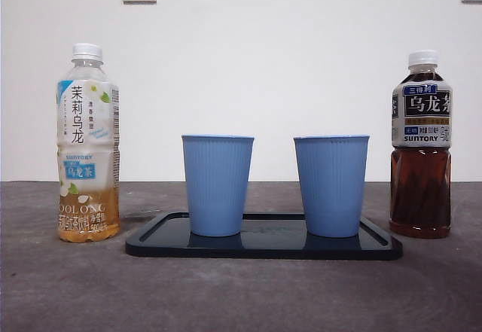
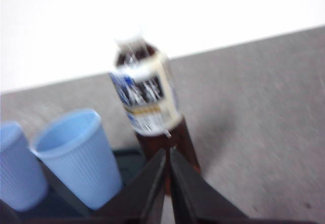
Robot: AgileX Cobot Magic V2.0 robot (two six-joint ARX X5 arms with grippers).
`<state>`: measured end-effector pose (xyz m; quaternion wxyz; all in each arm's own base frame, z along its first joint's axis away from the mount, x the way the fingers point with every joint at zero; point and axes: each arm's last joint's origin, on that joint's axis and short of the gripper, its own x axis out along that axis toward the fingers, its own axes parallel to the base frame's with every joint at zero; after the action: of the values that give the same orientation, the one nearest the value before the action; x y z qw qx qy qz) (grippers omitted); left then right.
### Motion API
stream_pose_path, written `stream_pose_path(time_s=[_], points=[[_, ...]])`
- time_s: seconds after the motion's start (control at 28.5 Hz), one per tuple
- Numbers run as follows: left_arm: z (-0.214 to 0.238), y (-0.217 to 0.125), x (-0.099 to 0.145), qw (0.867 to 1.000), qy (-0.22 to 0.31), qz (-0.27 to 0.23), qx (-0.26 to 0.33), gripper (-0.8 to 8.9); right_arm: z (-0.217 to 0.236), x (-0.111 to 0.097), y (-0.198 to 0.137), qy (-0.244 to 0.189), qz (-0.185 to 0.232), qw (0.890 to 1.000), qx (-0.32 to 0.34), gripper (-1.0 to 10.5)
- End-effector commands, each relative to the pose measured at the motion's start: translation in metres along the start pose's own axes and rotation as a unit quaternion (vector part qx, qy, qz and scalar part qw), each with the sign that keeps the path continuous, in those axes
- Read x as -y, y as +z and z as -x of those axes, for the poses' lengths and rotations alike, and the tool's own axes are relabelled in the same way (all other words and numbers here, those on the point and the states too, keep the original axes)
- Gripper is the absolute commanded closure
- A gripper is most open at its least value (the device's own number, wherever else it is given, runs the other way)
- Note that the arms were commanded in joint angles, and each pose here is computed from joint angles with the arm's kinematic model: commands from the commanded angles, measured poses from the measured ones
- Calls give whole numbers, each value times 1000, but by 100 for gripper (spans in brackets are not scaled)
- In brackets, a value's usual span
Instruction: Pour the drink into the cup
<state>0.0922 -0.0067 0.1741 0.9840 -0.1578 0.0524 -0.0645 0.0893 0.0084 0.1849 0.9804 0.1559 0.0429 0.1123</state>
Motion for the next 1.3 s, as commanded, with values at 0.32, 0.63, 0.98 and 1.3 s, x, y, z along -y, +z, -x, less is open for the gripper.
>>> stream_pose_path(time_s=[0.32, 0.63, 0.98, 1.3], points=[[15, 60, 27, 998, -55, 36, 0, 799, 17, -25, 58, 23, -37, 999, -9, 935], [20, 115, 51, 991, -114, 20, -71, 799, 19, -47, 109, 79, -27, 993, -80, 935], [6, 141, 73, 957, -247, -33, -149, 799, 24, -64, 145, 136, 84, 972, -172, 935], [3, 138, 79, 945, -281, -72, -153, 767, 27, -68, 149, 153, 110, 968, -168, 929]])
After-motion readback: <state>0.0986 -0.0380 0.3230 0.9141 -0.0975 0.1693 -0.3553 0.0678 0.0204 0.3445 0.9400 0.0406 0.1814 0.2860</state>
